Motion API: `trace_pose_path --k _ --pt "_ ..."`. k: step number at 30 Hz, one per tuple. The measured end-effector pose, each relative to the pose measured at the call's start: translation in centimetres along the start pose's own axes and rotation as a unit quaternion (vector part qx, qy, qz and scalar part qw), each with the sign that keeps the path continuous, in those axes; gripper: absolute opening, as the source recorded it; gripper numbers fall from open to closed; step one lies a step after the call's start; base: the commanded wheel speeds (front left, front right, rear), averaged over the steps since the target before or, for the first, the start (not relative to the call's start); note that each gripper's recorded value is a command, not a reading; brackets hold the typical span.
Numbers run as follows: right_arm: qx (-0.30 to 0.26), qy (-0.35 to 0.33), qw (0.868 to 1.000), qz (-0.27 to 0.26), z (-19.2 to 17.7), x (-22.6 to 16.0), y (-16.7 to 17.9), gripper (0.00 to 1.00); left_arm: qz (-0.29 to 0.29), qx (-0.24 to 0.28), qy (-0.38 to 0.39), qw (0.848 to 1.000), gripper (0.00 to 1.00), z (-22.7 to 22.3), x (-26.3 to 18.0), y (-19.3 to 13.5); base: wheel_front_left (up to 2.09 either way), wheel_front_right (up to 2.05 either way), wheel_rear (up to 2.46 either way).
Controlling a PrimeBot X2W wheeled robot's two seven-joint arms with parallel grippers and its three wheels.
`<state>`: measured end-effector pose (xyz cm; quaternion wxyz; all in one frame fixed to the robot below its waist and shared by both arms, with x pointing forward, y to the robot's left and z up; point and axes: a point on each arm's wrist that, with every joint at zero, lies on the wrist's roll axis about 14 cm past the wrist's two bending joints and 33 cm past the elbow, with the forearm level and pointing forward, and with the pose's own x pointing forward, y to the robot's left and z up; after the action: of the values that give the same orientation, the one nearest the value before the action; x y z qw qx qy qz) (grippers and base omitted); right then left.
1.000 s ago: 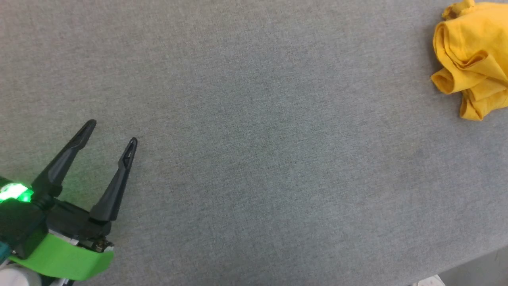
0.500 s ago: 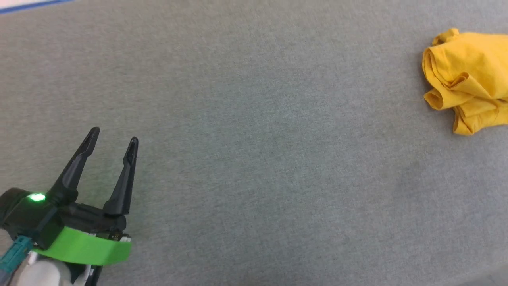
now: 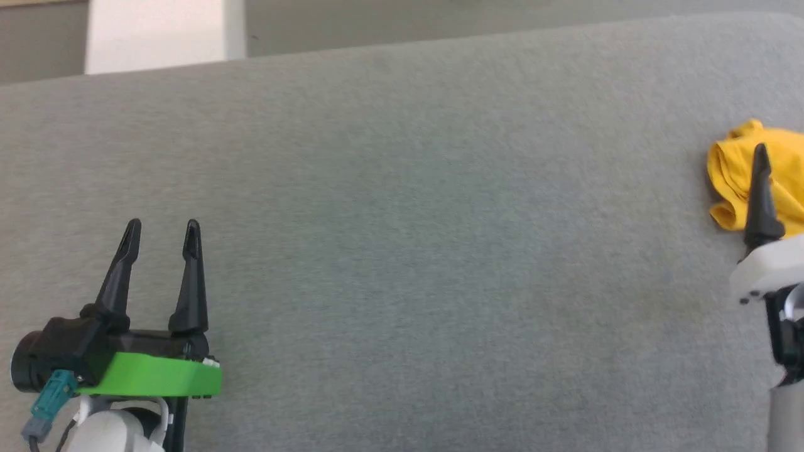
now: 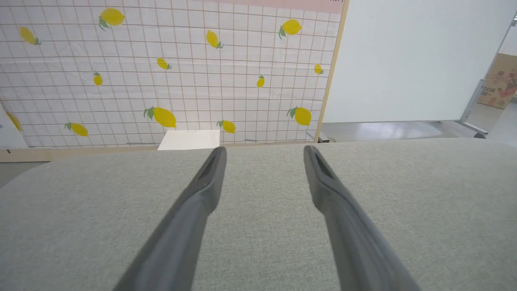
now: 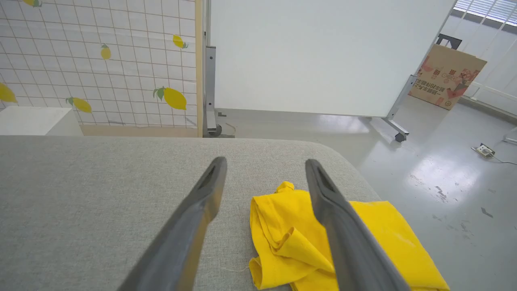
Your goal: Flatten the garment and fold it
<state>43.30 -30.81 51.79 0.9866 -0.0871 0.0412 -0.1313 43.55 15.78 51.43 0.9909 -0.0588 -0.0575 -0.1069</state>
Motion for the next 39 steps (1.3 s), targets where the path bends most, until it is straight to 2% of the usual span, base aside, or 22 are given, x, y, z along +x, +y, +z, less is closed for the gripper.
trace_pose_path --k 7,19,29,39 --pt "0.017 -0.054 0.997 0.045 2.2 -2.3 3.8 1.0 0.035 0.008 -0.032 0.999 1.0 2.8 -2.4 0.9 0.0 0.0 0.0" --pt "0.058 -0.079 0.989 0.113 0.9 -8.3 7.2 1.0 0.059 0.045 -0.027 0.997 1.0 3.6 -7.9 0.8 0.0 0.0 0.0" --pt "0.067 -0.086 0.99 0.091 -0.2 -11.1 5.0 1.0 0.071 0.039 -0.02 0.997 1.0 3.0 -11.5 -0.4 0.0 0.0 0.0" --pt "0.072 -0.094 0.988 0.096 -0.1 -12.4 5.1 1.0 0.057 0.041 -0.03 0.997 1.0 3.5 -12.4 -1.6 0.0 0.0 0.0"
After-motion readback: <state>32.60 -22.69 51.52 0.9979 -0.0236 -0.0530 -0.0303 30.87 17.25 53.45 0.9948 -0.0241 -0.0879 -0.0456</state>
